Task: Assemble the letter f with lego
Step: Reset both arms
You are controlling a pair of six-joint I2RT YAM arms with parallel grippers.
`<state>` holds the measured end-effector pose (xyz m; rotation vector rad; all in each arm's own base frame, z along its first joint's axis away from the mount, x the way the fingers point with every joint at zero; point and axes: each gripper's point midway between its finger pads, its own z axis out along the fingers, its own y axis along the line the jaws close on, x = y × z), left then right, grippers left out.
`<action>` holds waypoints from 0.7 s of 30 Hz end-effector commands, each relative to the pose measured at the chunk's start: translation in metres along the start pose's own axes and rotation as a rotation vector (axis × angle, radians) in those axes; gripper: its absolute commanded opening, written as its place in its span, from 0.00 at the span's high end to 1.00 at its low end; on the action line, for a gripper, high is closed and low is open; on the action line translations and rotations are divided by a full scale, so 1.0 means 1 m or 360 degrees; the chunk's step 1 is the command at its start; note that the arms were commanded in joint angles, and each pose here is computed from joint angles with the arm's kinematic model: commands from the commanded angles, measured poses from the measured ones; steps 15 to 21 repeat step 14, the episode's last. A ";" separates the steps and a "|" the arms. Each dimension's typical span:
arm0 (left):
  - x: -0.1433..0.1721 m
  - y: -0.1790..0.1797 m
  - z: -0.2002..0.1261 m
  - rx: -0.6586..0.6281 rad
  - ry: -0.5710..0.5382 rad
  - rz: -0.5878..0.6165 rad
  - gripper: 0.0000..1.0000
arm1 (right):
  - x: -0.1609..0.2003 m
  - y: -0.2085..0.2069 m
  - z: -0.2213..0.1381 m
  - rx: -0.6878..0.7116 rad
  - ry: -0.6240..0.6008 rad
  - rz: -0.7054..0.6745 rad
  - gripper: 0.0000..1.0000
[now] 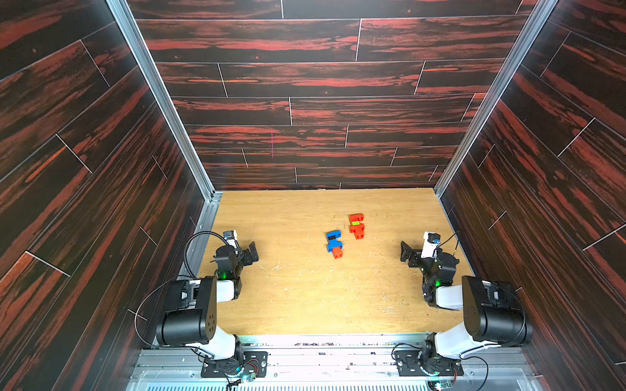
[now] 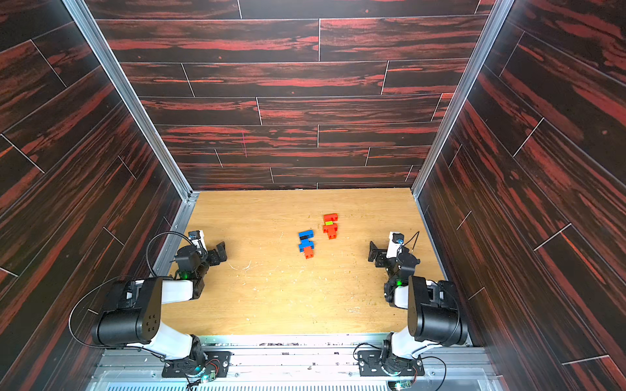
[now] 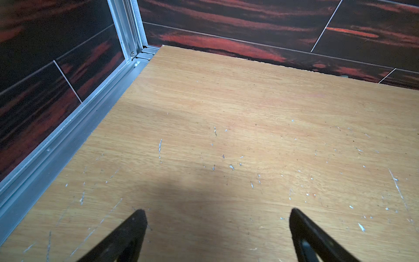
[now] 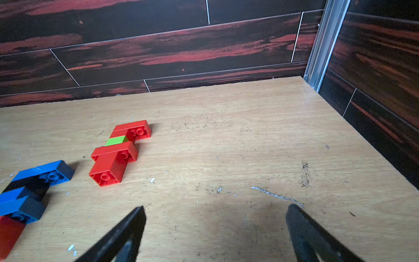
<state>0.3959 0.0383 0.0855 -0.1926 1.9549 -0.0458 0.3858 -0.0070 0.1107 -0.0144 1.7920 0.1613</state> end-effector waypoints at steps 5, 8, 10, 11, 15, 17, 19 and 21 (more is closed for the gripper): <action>-0.008 0.000 -0.001 -0.0008 -0.0042 0.0023 0.00 | -0.004 0.001 0.002 -0.0001 -0.0019 -0.0007 0.02; -0.008 0.000 -0.001 -0.0008 -0.0044 0.0024 0.00 | -0.005 0.001 0.002 0.0001 -0.0021 -0.0007 0.01; -0.008 0.000 -0.001 -0.0006 -0.0042 0.0025 0.00 | -0.004 -0.002 0.002 0.0032 -0.0020 0.0001 0.02; -0.008 -0.001 -0.001 -0.0006 -0.0042 0.0024 0.00 | -0.004 -0.003 0.002 0.0040 -0.0019 0.0006 0.02; -0.008 0.000 -0.001 -0.0008 -0.0045 0.0025 0.00 | -0.004 -0.003 0.003 0.0041 -0.0013 0.0007 0.02; -0.008 0.000 -0.001 -0.0008 -0.0045 0.0025 0.00 | -0.004 -0.003 0.003 0.0041 -0.0013 0.0007 0.02; -0.008 0.000 -0.001 -0.0008 -0.0045 0.0025 0.00 | -0.004 -0.003 0.003 0.0041 -0.0013 0.0007 0.02; -0.008 0.000 -0.001 -0.0008 -0.0045 0.0025 0.00 | -0.004 -0.003 0.003 0.0041 -0.0013 0.0007 0.02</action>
